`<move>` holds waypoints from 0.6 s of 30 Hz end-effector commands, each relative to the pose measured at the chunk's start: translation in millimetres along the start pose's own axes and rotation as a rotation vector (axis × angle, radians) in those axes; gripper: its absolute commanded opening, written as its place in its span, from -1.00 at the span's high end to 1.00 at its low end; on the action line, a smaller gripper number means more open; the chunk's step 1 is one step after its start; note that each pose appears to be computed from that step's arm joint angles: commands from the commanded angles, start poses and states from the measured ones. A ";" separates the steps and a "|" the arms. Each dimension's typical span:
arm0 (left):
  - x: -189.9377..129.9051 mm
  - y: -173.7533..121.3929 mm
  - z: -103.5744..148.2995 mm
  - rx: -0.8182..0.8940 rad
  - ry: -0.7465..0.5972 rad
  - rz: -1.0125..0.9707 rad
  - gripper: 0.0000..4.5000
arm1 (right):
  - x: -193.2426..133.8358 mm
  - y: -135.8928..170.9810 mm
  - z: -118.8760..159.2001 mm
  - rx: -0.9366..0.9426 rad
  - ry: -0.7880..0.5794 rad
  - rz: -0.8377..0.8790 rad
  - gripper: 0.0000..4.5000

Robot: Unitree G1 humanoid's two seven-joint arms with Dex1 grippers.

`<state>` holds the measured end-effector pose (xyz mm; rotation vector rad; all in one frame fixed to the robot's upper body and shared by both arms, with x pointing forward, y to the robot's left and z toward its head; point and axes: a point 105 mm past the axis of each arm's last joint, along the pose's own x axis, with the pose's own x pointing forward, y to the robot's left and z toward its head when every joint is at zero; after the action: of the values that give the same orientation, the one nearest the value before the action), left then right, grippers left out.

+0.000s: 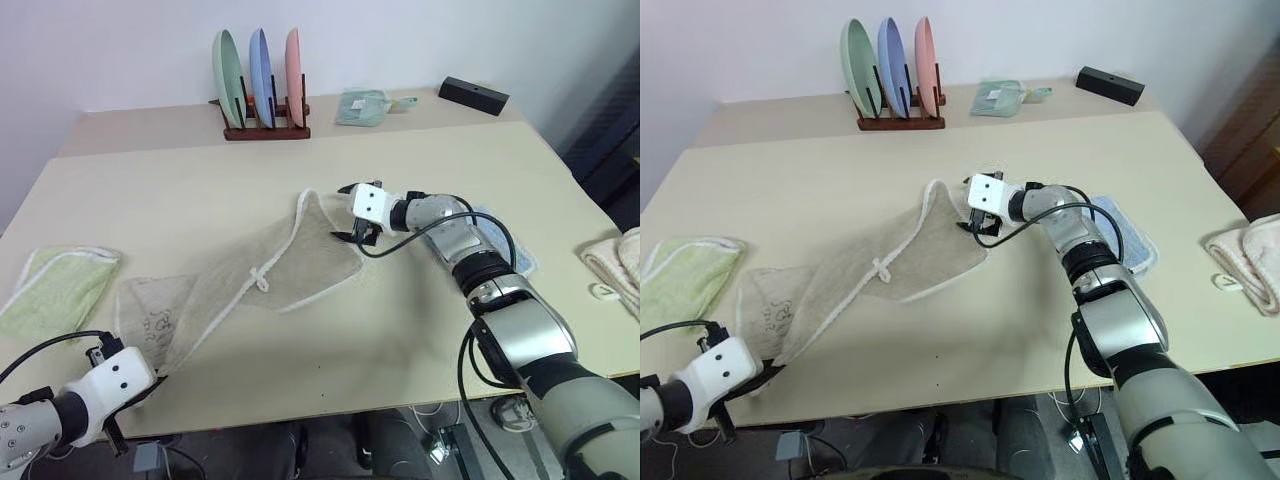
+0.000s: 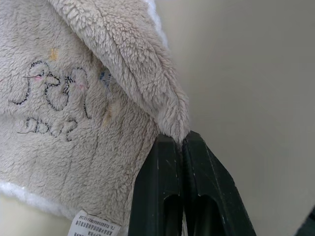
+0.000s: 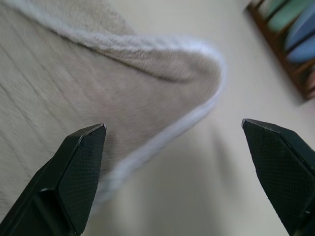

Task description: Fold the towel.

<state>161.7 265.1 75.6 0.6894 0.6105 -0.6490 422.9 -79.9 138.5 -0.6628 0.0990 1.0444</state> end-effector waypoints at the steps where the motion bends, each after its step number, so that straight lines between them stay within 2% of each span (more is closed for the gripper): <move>1: -1.1 -4.4 -5.2 -0.029 0.007 -0.011 0.98 | -2.3 8.9 -7.6 0.225 0.001 0.055 -1.00; 7: 2.7 0.5 0.6 -0.045 -0.039 0.006 0.98 | 2.0 23.1 -25.4 0.381 0.076 0.046 -1.00; 8: 3.2 1.5 0.9 -0.045 -0.042 0.007 0.99 | 2.7 25.6 -25.7 0.375 0.081 0.052 -0.89; 10: 4.6 3.5 0.6 -0.043 -0.044 0.008 1.00 | 3.8 29.2 -23.9 0.360 0.078 0.058 -0.64; 11: 5.3 4.5 0.3 -0.040 -0.044 0.009 1.00 | 4.1 30.6 -22.4 0.356 0.072 0.059 -0.45; 13: 6.1 5.8 0.1 -0.030 -0.045 0.014 1.00 | 3.0 34.7 -17.5 0.339 0.049 0.075 0.06; 17: 10.4 16.6 13.7 -0.041 -0.123 0.059 1.00 | -17.0 40.2 -15.3 0.225 0.033 0.081 0.95; 18: 11.9 19.7 17.5 -0.044 -0.141 0.068 1.00 | -27.4 40.8 -16.4 0.207 0.036 0.082 0.98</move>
<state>184.2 262.6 79.1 0.6217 0.5068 -0.6208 383.2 -89.2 102.9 -0.4514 0.3081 1.0758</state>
